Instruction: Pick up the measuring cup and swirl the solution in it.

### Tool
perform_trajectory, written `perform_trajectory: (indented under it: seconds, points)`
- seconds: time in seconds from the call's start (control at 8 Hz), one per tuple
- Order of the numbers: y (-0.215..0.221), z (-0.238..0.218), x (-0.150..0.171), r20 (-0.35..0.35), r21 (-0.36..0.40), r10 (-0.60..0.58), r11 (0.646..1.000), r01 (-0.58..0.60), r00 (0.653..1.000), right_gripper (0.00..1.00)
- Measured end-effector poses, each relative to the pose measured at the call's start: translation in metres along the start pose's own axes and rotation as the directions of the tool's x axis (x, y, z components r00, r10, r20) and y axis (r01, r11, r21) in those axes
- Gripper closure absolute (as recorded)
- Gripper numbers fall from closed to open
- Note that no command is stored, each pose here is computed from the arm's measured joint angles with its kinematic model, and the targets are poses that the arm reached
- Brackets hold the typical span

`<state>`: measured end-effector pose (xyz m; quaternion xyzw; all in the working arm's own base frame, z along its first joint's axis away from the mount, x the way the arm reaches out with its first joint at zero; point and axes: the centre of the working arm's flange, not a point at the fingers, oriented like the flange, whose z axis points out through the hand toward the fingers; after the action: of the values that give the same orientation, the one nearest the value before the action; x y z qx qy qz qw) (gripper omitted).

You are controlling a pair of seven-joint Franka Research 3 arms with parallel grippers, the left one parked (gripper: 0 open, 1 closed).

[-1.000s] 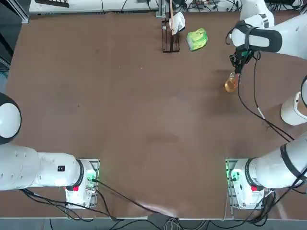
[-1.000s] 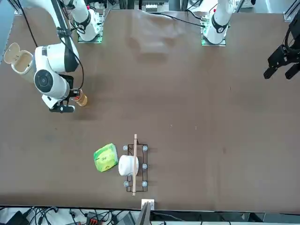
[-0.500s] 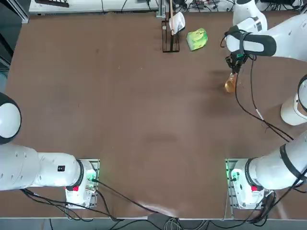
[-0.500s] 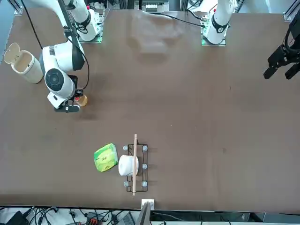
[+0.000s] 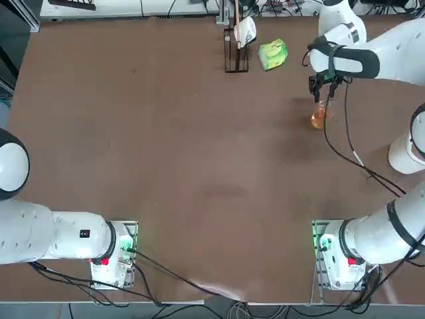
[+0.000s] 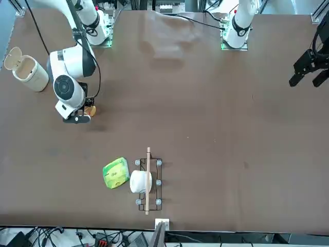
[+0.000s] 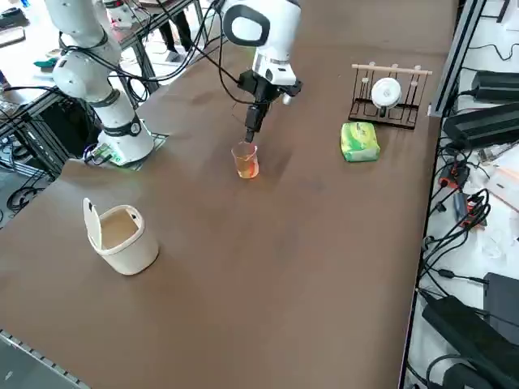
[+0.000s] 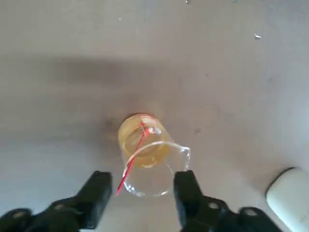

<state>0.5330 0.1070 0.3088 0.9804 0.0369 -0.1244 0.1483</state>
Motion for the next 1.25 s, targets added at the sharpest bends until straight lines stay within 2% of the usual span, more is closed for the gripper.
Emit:
perform_trajectory:
  seconds: [0.12, 0.62, 0.88, 1.25]
  points:
    - [-0.005, -0.012, 0.0, 0.001, -0.008, 0.001, 1.0, -0.001, 1.0, 0.0]
    - [0.01, -0.09, 0.009, -0.072, 0.0, 0.041, 0.999, -0.041, 0.997, 0.0]
    - [0.03, -0.127, 0.013, -0.095, 0.073, 0.079, 0.995, -0.072, 0.992, 0.0]
    - [0.116, -0.165, 0.005, -0.109, 0.203, 0.07, 0.978, -0.047, 0.992, 0.0]
